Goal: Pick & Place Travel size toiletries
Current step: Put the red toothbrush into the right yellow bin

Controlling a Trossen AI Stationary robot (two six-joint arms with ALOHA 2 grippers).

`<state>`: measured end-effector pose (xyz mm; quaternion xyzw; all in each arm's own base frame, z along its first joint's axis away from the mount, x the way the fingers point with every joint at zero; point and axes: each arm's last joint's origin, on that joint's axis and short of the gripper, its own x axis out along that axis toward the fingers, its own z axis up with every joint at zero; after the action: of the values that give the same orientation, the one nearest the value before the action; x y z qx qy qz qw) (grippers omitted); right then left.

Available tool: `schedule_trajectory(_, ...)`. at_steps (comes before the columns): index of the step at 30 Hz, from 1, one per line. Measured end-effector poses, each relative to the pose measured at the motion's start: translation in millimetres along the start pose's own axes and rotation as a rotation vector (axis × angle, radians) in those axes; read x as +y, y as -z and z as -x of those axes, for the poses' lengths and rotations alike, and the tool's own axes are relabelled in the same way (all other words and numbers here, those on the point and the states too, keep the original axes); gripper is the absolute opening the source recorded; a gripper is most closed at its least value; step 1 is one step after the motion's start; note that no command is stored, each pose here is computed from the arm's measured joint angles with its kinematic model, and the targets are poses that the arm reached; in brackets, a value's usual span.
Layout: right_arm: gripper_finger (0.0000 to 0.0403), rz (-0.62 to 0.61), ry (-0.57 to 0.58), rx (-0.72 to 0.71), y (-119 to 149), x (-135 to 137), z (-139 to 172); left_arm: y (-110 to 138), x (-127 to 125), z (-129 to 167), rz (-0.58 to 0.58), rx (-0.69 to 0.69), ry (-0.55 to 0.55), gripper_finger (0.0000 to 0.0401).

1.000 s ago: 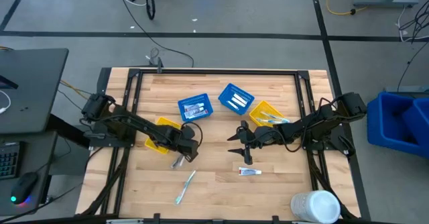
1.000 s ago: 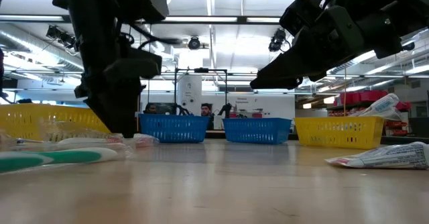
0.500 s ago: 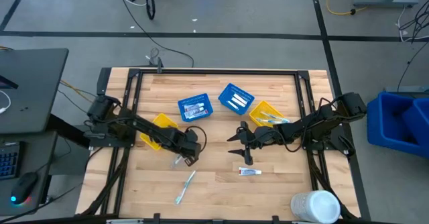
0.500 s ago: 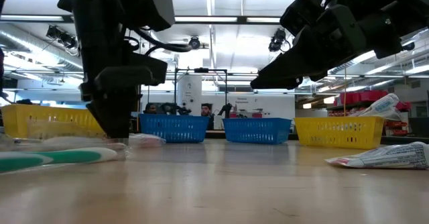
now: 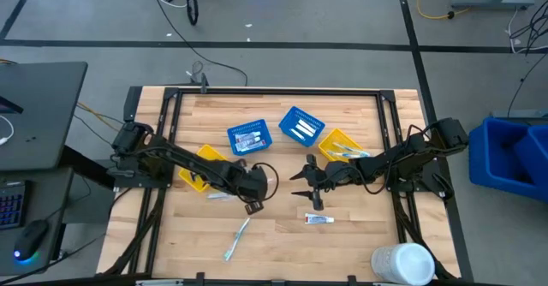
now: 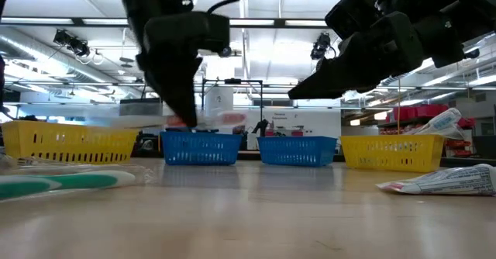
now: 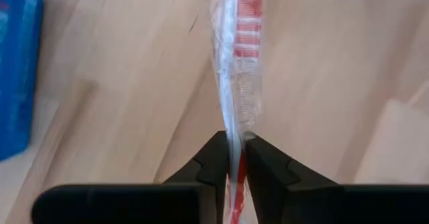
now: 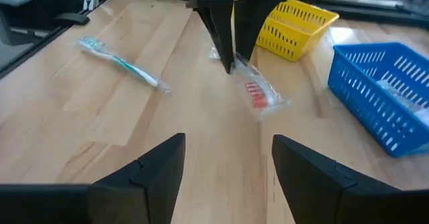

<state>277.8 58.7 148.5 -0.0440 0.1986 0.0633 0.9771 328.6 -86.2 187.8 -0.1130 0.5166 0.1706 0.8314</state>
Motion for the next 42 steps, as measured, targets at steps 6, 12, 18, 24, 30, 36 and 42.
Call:
schedule_trajectory(6, 0.0258, 0.014, 0.017, -0.039, -3.7, -5.0, -0.3, -13.1, -9.1, 2.1, -0.070, -0.126, 0.085, 0.0041)
schedule_trajectory(12, 0.0284, 0.004, 0.018, -0.066, -6.1, -11.2, -0.6, -24.2, -16.2, 5.2, -0.149, -0.251, 0.143, 0.0043)
schedule_trajectory(18, 0.0278, 0.004, -0.056, -0.109, -10.0, -10.6, -0.3, -29.3, -13.1, 5.2, -0.132, -0.293, 0.113, 0.0049)
schedule_trajectory(24, 0.0229, 0.001, -0.048, -0.113, -10.3, -12.8, -0.3, -35.6, -12.0, 5.7, -0.108, -0.337, 0.127, 0.0041)
schedule_trajectory(30, 0.0163, 0.000, -0.040, -0.113, -10.3, -13.3, -0.3, -36.5, -11.1, 5.7, -0.113, -0.341, 0.125, 0.0051)
schedule_trajectory(36, 0.0106, -0.007, -0.039, -0.112, -10.3, -13.4, -0.4, -36.3, -11.4, 5.7, -0.104, -0.339, 0.131, 0.0044)
schedule_trajectory(42, 0.0091, -0.008, -0.039, -0.111, -10.2, -13.3, -0.4, -36.3, -11.4, 5.7, -0.100, -0.337, 0.133, 0.0059)
